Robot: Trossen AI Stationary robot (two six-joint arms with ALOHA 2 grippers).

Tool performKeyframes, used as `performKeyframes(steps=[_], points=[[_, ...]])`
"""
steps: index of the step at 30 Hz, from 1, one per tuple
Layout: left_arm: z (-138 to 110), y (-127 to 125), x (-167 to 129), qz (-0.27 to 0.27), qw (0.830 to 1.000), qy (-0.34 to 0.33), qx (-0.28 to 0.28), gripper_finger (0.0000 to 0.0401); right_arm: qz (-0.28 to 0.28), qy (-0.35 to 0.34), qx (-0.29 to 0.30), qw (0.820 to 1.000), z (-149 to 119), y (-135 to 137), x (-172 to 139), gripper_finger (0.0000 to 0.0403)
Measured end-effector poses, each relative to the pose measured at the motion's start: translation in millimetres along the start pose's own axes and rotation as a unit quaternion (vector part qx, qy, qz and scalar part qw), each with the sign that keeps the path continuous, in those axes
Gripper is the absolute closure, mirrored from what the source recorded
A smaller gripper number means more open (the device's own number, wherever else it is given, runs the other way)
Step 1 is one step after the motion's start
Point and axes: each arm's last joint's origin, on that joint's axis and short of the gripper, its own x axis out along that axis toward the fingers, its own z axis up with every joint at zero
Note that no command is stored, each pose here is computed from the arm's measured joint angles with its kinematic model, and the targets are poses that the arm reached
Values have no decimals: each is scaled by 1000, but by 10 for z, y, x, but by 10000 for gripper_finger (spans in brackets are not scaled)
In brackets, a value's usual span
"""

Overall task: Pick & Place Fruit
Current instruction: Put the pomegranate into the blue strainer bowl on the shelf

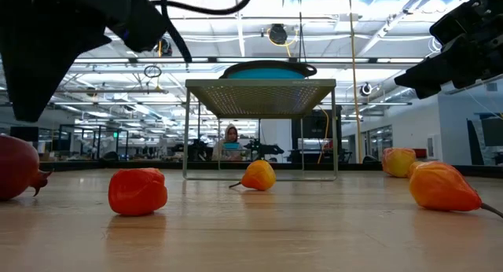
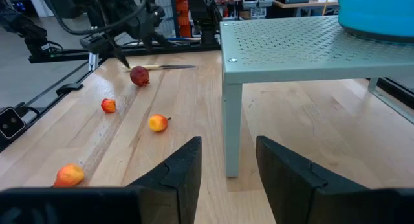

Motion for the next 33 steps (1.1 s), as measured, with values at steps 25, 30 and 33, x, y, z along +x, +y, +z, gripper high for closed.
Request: performKeyframes(steps=[25,30,33], points=[[-74,-78,462,-39,999,23,24,63,0,0,0,1000,-1,0,0,264],[-68,-50,567,-33,999,24,24,64,0,0,0,1000,0,0,0,264],[-62,-53,611,-43,999,23,24,63,0,0,0,1000,-1,0,0,264]])
